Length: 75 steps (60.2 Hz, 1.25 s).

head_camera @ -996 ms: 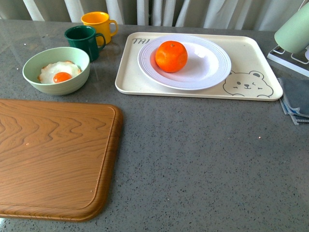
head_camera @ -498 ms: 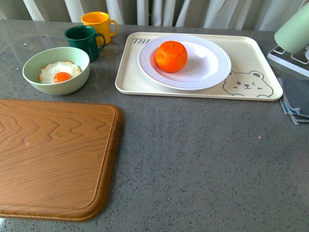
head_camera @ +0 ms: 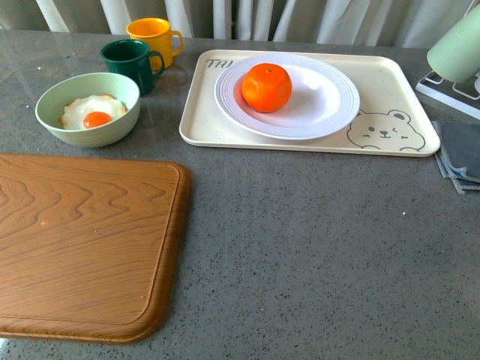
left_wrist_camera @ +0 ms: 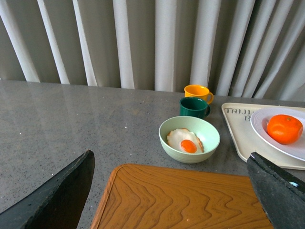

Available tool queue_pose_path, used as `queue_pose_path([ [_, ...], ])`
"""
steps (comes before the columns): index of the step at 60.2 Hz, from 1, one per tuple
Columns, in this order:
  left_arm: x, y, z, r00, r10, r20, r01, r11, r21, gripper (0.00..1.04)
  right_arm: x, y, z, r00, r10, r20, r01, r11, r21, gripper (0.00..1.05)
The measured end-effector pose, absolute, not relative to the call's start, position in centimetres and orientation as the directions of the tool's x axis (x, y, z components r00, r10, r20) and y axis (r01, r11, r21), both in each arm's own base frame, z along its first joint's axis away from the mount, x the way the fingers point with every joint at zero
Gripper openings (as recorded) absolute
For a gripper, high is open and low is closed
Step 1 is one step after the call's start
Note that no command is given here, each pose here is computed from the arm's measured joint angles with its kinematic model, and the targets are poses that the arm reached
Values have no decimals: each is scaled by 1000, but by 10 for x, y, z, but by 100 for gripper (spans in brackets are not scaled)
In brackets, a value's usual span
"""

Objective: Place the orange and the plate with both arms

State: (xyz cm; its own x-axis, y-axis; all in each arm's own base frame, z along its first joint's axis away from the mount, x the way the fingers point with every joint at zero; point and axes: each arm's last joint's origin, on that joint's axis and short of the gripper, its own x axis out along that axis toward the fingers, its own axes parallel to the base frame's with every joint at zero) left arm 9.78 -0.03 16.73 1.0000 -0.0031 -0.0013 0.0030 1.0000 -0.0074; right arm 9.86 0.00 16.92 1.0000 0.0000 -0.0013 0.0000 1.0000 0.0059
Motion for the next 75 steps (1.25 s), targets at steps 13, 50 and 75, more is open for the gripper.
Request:
queue_pose_path([
  [13, 98, 0, 167, 1000, -3, -1, 3, 1000, -7, 96, 97, 0, 170, 1000, 0, 17, 0, 1000, 4, 18],
  [50, 98, 0, 167, 1000, -3, -1, 3, 1000, -7, 96, 97, 0, 170, 1000, 0, 17, 0, 1000, 4, 96],
  [75, 98, 0, 167, 1000, -3, -1, 3, 1000, -7, 96, 97, 0, 170, 1000, 0, 17, 0, 1000, 4, 96],
])
